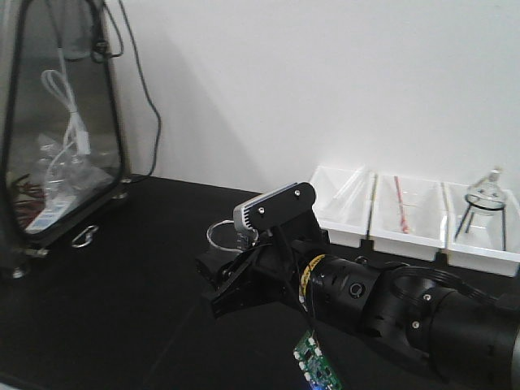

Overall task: Pick beaker and place in left cabinet
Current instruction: 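Hold the beaker in the right gripper while the base turns away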

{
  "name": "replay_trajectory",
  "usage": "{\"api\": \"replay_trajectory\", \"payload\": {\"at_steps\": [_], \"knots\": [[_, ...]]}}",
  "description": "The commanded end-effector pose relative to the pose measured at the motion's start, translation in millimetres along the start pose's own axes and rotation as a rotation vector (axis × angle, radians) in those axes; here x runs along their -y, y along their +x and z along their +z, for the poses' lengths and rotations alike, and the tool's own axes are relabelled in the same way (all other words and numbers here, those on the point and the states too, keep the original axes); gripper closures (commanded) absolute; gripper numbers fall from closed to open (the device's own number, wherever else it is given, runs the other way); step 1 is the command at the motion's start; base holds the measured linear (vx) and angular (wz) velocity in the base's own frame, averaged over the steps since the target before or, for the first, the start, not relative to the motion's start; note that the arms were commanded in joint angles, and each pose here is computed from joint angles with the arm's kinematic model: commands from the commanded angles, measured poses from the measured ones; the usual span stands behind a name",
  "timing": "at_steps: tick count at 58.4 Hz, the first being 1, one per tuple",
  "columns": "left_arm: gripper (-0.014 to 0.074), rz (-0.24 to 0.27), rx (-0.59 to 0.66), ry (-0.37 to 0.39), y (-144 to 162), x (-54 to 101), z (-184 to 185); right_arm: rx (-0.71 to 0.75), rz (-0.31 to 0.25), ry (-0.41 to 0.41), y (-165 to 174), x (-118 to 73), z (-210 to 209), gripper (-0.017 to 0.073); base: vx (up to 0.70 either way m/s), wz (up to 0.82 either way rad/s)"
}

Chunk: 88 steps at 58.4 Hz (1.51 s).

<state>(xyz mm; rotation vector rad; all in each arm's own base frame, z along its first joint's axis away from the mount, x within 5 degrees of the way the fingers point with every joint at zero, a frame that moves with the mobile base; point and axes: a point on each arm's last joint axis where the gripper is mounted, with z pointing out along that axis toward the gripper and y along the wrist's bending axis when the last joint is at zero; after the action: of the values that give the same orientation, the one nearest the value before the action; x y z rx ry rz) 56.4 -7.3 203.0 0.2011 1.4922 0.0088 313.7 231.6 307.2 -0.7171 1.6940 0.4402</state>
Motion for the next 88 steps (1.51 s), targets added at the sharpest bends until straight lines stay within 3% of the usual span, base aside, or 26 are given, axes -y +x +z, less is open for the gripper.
{"api": "replay_trajectory", "payload": {"at_steps": [1,47,88], "knots": [[0.0592,-0.006,0.077,-0.007,-2.6,0.0,-1.3,0.142,-0.002,-0.022,-32.7,-0.1,-14.7,0.0561,-0.14,0.61],[0.0592,-0.006,0.077,-0.007,-2.6,0.0,-1.3,0.142,-0.002,-0.021,-32.7,-0.1,-14.7,0.0561,-0.06,0.76],[0.0592,-0.006,0.077,-0.007,-2.6,0.0,-1.3,0.142,-0.002,-0.021,-32.7,-0.1,-14.7,0.0561,0.14,0.65]]}}
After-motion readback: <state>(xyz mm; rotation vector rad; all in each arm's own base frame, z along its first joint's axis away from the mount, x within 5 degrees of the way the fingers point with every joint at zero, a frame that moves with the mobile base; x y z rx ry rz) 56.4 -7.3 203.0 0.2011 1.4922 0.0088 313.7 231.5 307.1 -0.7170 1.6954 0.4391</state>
